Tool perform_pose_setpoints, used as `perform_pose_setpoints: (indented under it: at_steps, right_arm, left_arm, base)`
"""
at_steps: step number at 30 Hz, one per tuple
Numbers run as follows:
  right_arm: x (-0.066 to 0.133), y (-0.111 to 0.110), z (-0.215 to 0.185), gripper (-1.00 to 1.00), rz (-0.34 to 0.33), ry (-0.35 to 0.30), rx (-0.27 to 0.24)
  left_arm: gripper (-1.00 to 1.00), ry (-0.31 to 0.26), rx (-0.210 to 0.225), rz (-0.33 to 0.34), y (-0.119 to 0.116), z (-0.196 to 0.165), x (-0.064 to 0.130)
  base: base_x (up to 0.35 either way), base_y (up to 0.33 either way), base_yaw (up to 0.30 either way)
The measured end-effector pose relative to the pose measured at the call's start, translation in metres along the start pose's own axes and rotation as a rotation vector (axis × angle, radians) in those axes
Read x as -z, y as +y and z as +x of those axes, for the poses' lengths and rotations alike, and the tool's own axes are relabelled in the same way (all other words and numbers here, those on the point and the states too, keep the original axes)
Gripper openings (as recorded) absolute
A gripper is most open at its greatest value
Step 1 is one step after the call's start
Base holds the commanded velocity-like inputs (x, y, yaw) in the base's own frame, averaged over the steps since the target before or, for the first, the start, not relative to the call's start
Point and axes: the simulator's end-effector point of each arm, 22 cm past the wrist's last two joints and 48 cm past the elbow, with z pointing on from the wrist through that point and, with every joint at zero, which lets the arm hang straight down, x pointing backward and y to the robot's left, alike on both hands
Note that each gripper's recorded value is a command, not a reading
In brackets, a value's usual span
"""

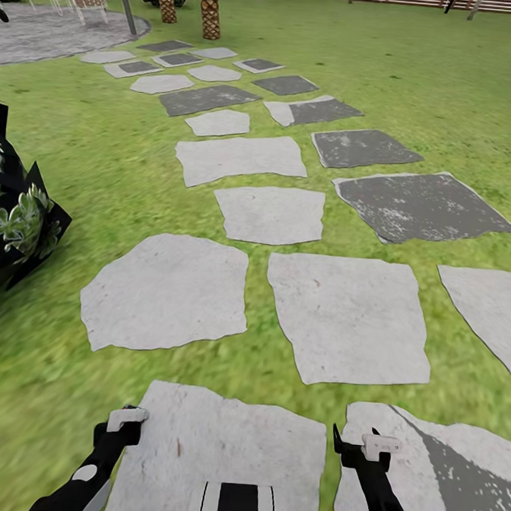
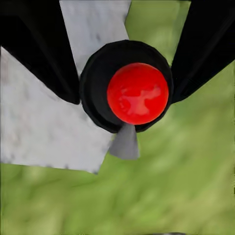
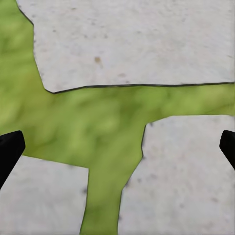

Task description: In the garden, pick up the pesticide atomizer on the floor and spray pesticide onto both trees until each tree trunk is fully covered.

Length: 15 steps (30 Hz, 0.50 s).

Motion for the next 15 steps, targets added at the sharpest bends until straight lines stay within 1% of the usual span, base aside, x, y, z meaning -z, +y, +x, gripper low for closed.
perform_pose_setpoints:
  at_steps: [15]
  right_arm:
    - [0.0,0.0,0.0,1.0,0.0,0.0,0.0]
  left_arm:
    - [-1.0,-0.001,0.001,-0.001,0.0004,-0.0005,-0.0001]
  base:
    - [0.0,0.0,0.0]
